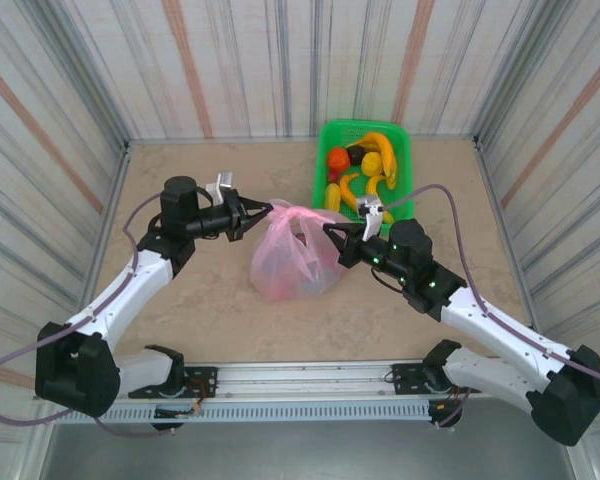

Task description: Place the fake fruits into the plastic bag and tie a complex knot

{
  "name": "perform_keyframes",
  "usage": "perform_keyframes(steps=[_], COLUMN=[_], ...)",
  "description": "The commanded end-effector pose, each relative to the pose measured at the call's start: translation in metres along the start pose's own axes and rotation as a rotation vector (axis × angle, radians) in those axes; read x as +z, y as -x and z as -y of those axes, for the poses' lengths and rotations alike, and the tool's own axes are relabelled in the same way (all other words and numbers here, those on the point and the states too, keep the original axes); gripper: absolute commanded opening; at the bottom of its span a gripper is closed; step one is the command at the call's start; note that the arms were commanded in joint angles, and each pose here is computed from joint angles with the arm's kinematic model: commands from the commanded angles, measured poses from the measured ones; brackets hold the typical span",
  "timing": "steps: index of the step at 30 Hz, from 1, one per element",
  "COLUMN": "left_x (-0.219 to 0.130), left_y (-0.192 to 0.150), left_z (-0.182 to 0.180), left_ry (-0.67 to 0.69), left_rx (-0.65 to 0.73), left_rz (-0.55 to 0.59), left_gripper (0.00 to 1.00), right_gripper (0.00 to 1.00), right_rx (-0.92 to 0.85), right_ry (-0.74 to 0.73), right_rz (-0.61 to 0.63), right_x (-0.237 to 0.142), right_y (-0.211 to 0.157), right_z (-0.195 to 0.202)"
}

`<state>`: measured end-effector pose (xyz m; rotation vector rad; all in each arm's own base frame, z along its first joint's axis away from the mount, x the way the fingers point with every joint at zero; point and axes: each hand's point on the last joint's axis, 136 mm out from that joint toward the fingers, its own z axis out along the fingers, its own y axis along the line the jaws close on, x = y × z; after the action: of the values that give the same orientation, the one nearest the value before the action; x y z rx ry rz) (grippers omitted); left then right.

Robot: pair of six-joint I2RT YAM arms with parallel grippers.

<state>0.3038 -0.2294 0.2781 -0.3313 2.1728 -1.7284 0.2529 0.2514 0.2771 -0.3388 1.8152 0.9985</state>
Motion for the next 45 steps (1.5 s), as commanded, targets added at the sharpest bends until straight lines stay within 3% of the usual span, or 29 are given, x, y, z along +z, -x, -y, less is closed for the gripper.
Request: perform_keyframes(steps=[1,13,26,45], left_x=[-0.010,-0.044,-0.080,-0.115], left_y=[0.007,0.029,0.050,0.062], left_z=[0.006,-0.014,-0.064,-0.156], left_ry=[-0.001,0.054,0.144,0.361], left_rx=[0.037,0.036,-0.039,-0.113], left_rz=[0.031,0.124,0.216,0.279], left_gripper=[0.00,0.00,0.00,0.00], right_gripper=[0.00,0.00,0.00,0.00], right_rx=[0.013,0.104,0.248,0.480], right_ry=[-0.061,-0.211,-0.418,-0.680], right_rz=[-0.013,-0.053,-0.075,-0.107], right_x=[-0.011,-0.036,-0.064,-0.110], right_y=[-0.001,-0.010,-0.030,-0.092], right_z=[0.015,0.060,0.117,0.201])
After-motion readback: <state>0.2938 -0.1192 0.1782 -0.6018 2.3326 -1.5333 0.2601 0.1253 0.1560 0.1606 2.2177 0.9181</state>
